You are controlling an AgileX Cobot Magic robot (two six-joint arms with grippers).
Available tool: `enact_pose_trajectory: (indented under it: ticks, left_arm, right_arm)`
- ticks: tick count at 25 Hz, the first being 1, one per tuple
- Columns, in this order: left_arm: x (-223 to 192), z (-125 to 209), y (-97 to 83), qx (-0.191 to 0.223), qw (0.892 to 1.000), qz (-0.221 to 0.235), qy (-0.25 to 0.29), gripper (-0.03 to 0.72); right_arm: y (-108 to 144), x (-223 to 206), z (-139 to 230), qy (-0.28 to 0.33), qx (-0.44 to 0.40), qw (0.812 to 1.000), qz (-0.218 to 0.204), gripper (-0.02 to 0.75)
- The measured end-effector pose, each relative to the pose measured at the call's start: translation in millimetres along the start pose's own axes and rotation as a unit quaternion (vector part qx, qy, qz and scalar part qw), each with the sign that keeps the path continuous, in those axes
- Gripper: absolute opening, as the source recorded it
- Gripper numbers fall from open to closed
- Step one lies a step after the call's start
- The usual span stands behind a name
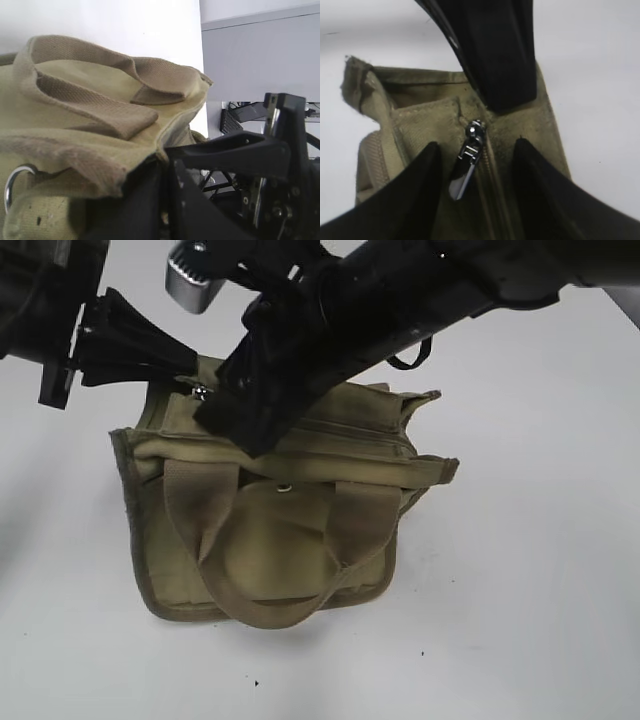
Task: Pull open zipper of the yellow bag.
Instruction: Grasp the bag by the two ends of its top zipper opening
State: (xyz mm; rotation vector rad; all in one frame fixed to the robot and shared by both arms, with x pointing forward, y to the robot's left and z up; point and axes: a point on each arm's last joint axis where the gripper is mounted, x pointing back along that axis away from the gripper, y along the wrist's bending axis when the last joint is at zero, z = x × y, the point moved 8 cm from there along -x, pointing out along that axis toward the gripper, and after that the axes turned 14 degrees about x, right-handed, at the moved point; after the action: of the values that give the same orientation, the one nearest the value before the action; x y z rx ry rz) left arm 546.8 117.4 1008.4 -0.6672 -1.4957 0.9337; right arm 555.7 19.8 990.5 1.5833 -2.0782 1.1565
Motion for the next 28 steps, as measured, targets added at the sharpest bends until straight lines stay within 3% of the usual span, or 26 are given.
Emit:
enact_pose_trajectory:
  ticks: [7,15,28]
  left_arm:
    - [-2,-3,3.7,0.000,1.000,-0.006,-0.004,0.000]
    - [-2,-3,4.6,-0.001,1.000,-0.007,-0.005,0.000]
    - [1,-5,6.4,0.002,1.000,-0.005,-0.006,0.000]
  right_arm:
    - [0,-15,14,0.026,0.002,1.000,-0.002,0.329]
    - [-2,-18,20,0.040,0.002,0.999,0.005,0.081]
    - [2,3,13,0.054,0.012,0.998,-0.010,0.078]
